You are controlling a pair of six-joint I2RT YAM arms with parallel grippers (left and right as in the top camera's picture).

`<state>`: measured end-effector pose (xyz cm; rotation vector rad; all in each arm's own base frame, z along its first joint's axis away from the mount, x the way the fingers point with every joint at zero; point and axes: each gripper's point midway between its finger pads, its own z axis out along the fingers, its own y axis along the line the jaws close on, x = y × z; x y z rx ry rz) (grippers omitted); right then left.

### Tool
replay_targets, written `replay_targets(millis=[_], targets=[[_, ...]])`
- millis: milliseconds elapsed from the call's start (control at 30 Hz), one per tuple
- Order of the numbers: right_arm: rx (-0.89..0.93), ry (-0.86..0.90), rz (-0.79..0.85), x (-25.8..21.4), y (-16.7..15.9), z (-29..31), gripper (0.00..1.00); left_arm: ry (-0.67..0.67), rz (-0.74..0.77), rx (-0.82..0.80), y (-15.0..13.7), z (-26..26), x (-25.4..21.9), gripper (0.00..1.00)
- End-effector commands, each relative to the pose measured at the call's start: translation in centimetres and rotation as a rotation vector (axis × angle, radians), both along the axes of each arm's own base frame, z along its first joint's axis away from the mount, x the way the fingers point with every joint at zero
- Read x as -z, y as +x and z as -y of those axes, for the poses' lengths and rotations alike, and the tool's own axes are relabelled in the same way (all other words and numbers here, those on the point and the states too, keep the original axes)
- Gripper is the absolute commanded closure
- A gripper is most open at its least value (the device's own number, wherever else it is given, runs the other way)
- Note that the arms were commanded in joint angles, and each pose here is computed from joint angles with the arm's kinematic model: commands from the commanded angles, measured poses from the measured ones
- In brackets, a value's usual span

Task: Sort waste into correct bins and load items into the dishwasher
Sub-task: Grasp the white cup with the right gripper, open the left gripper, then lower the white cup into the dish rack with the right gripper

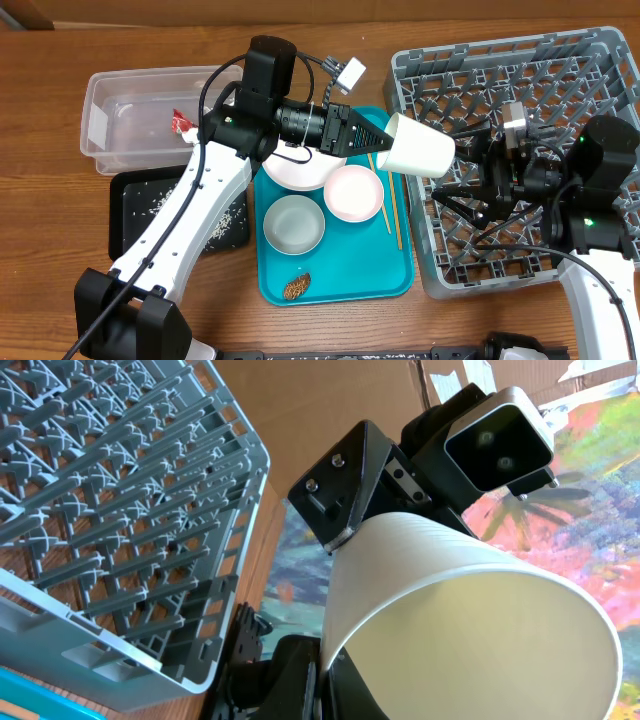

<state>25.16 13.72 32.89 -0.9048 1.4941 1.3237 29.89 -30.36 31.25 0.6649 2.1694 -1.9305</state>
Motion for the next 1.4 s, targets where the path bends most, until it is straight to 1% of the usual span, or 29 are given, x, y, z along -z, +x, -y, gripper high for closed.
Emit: replay_targets(millis=[0,267,300,400,433,500,600,700,900,967,1000,1033,1067,1100,1133,1167,1233,1267,1300,1333,1367], targets=[[-0.034,0.009,0.003,-0.8,-0.3,0.0,0.0,-0.004,-0.006,0.023,-0.5,0.7,-0.2,0.96],[-0.034,0.01,-0.003,-0.7,-0.2,0.0,0.01,0.002,-0.004,0.04,-1.1,1.5,-0.1,0.96],[-0.034,0.01,-0.002,-0.7,-0.2,0.0,0.02,0.002,-0.004,0.04,-1.1,1.5,-0.1,0.96],[-0.034,0.009,0.004,-0.8,-0.2,0.0,0.13,0.003,-0.011,0.039,-1.1,1.5,-0.1,0.96],[-0.034,0.009,0.005,-0.8,-0.2,0.0,0.14,0.003,-0.011,0.039,-1.1,1.5,-0.1,0.96],[-0.034,0.009,0.005,-0.8,-0.2,0.0,0.22,0.003,-0.012,0.041,-1.2,1.5,-0.1,0.96],[-0.034,0.009,0.005,-0.8,-0.2,0.0,0.26,0.007,-0.01,0.044,-1.4,1.8,-0.1,0.96],[-0.034,0.009,0.005,-0.8,-0.2,0.0,0.32,0.012,-0.008,0.044,-1.5,2.0,0.0,0.96],[-0.034,0.011,-0.01,-0.8,-0.2,0.0,0.37,0.023,-0.003,0.027,-1.2,2.1,0.2,0.96],[-0.029,0.014,-0.038,-0.7,-0.2,0.0,0.41,0.032,0.0,0.014,-1.0,2.1,0.4,0.96],[-0.025,0.018,-0.073,-0.7,-0.1,0.0,0.46,0.033,0.01,0.01,-0.9,2.1,0.5,0.91],[-0.013,0.02,-0.102,-0.7,0.1,0.0,0.48,0.032,0.019,0.011,-0.9,2.0,0.5,0.86],[0.012,0.022,-0.146,-0.5,0.5,0.1,0.53,0.03,0.039,0.013,-0.8,2.0,0.5,0.79],[0.043,0.024,-0.189,-0.3,1.0,0.2,0.56,0.036,0.051,0.006,-0.7,1.9,0.7,0.72],[0.073,0.024,-0.223,0.0,1.5,0.3,0.57,0.092,0.05,-0.045,0.1,1.6,1.9,0.65],[0.105,0.023,-0.255,0.3,1.9,0.4,0.57,0.163,0.048,-0.103,0.8,1.2,3.4,0.62],[0.245,0.003,-0.363,2.1,3.8,1.2,0.6,0.422,0.023,-0.266,2.5,-1.5,8.0,0.6],[0.309,-0.012,-0.404,3.0,4.5,1.6,0.62,0.479,0.027,-0.29,2.5,-2.3,8.8,0.6],[0.422,-0.048,-0.459,4.6,5.6,2.6,0.64,0.555,0.032,-0.328,2.6,-3.7,9.6,0.6],[0.502,-0.076,-0.493,5.7,6.3,3.3,0.66,0.599,0.039,-0.354,2.7,-4.6,9.9,0.6],[0.557,-0.101,-0.51,6.2,6.6,3.9,0.67,0.699,0.06,-0.427,2.9,-6.9,10.2,0.6]])
